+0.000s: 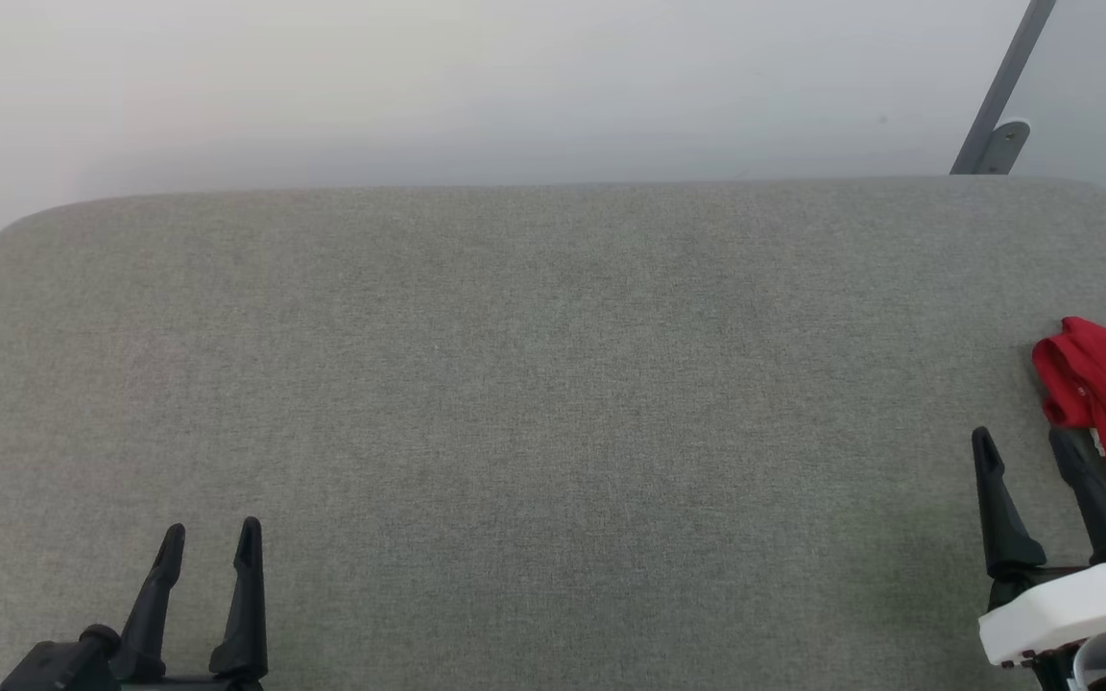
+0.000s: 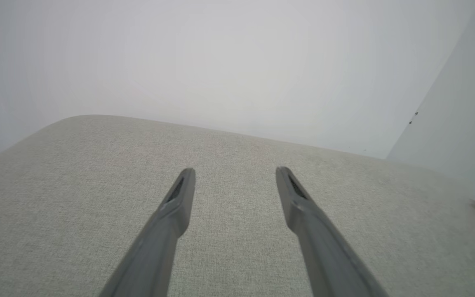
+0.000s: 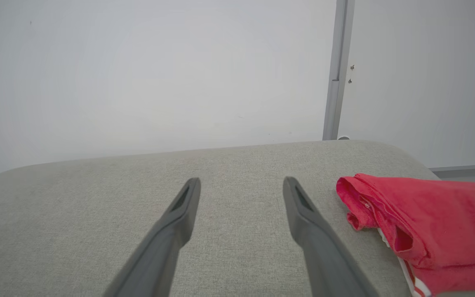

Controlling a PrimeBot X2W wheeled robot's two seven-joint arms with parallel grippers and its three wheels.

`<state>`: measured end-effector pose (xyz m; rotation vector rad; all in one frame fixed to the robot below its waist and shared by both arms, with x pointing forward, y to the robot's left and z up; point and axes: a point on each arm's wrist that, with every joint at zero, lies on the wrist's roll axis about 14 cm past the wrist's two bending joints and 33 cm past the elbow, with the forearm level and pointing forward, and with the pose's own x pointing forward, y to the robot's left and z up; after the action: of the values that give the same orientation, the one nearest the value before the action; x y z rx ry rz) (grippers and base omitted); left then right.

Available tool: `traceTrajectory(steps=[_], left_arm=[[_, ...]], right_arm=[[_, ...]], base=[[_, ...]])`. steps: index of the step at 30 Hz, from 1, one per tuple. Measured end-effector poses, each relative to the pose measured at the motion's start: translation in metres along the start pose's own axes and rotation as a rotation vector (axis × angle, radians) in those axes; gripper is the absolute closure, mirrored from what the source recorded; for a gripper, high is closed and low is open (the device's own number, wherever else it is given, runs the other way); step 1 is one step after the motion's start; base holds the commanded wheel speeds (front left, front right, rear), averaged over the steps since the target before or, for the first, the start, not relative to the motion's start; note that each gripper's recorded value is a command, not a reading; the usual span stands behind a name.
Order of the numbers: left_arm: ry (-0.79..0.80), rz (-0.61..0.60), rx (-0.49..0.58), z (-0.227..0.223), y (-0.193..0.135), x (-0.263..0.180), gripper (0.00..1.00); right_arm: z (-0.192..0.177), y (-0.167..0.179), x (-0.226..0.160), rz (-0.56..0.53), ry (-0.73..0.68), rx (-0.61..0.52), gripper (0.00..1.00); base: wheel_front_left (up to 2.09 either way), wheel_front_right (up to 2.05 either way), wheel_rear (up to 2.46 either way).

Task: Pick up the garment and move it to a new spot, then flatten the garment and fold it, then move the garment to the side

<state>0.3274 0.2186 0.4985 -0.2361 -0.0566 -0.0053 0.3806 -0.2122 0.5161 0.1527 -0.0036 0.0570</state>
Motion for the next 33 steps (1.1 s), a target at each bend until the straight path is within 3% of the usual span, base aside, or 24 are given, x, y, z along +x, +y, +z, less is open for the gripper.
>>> traceTrajectory(steps=[12, 13, 19, 33], left_arm=[[0.002, 0.006, -0.003, -0.002, 0.000, 0.000, 0.00], [0.006, 0.008, -0.005, -0.003, 0.000, 0.000, 1.00], [0.061, 0.032, -0.057, -0.021, -0.001, -0.006, 1.00], [0.075, 0.088, -0.282, -0.025, 0.004, 0.002, 1.00]], right_arm=[[-0.003, 0.003, -0.001, 0.008, 0.009, 0.005, 0.00], [-0.005, 0.003, -0.001, 0.007, 0.013, 0.006, 1.00], [-0.027, 0.001, -0.008, -0.017, 0.079, 0.052, 1.00], [-0.030, 0.000, -0.007, -0.051, 0.079, 0.302, 1.00]], base=[[0.00, 0.00, 0.00], [0.00, 0.00, 0.00], [0.00, 0.00, 0.00], [0.00, 0.00, 0.00]])
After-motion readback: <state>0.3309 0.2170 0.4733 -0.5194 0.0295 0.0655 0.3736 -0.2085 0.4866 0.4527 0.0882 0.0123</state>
